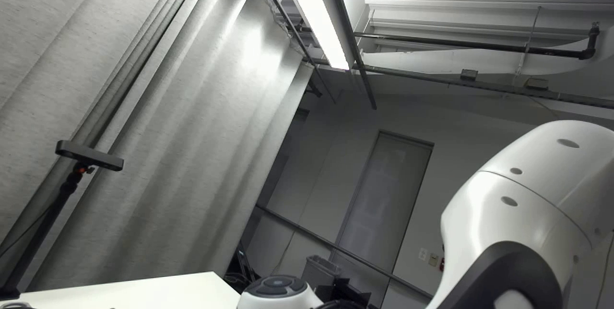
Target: Remove the plush toys from the black tray and place them in the basket
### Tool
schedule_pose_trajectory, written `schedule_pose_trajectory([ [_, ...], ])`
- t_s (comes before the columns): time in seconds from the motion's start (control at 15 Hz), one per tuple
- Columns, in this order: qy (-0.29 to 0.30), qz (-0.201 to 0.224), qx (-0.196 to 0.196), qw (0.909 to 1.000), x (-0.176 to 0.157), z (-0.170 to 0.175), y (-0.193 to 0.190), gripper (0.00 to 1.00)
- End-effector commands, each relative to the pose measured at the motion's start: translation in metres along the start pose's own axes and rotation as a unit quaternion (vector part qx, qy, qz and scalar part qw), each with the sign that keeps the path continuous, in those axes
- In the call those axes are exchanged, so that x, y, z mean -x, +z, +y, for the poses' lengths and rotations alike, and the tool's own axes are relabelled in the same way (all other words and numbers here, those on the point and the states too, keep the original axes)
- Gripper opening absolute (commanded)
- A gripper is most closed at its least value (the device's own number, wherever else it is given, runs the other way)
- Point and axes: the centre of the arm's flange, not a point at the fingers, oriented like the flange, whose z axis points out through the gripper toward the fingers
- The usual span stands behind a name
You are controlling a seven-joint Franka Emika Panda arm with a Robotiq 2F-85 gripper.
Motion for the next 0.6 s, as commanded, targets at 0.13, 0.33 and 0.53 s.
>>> schedule_pose_trajectory([
  [0.13,-0.001,0.013,-0.030,0.9995,-0.016,-0.018,0.028,1.00],
  [0.33,0.000,0.016,-0.031,0.9994,-0.024,-0.019,0.042,1.00],
  [0.53,0.003,0.026,-0.033,0.9991,-0.039,-0.019,0.051,1.00],
])
